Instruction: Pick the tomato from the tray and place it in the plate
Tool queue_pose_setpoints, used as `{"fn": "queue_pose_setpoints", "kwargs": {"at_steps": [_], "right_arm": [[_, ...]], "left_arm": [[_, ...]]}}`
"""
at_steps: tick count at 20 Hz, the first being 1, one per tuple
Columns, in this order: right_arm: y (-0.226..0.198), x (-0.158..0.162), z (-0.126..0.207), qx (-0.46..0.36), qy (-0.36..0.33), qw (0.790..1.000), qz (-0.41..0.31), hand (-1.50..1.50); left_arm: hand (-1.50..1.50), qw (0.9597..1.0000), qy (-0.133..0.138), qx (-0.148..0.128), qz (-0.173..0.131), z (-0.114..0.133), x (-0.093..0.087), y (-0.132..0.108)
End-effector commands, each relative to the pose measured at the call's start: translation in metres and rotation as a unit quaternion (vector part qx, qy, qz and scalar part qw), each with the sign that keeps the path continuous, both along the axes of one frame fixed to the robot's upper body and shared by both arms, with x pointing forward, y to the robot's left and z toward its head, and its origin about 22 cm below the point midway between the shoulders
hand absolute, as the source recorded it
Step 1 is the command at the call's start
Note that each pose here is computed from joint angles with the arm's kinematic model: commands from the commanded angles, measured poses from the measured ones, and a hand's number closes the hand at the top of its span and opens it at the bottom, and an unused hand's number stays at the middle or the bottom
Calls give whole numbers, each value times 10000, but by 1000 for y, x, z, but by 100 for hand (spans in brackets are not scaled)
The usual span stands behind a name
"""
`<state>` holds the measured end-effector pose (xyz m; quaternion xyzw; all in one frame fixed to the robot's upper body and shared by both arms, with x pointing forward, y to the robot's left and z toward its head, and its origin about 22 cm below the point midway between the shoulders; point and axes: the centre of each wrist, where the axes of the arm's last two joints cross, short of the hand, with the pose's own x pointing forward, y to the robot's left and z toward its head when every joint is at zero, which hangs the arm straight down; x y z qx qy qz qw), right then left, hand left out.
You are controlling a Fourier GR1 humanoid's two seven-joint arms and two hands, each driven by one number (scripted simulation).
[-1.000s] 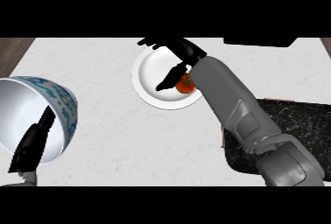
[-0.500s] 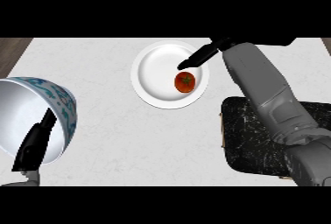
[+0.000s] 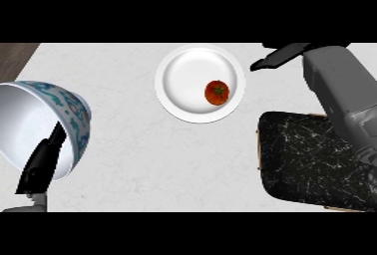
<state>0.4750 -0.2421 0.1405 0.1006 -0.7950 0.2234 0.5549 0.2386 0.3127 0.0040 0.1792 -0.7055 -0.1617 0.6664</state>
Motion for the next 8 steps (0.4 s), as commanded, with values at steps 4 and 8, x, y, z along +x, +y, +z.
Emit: {"fn": "queue_pose_setpoints", "kwargs": {"at_steps": [4,8], "right_arm": [[-58,-6,21,5,-249,9997,-27,-150],[-69,-9,21,-13,-222,9996,-164,-150]], "left_arm": [[0,9999,-108,26,-73,8,11,-3],[0,9998,-116,-1,-146,10,11,-5]]}}
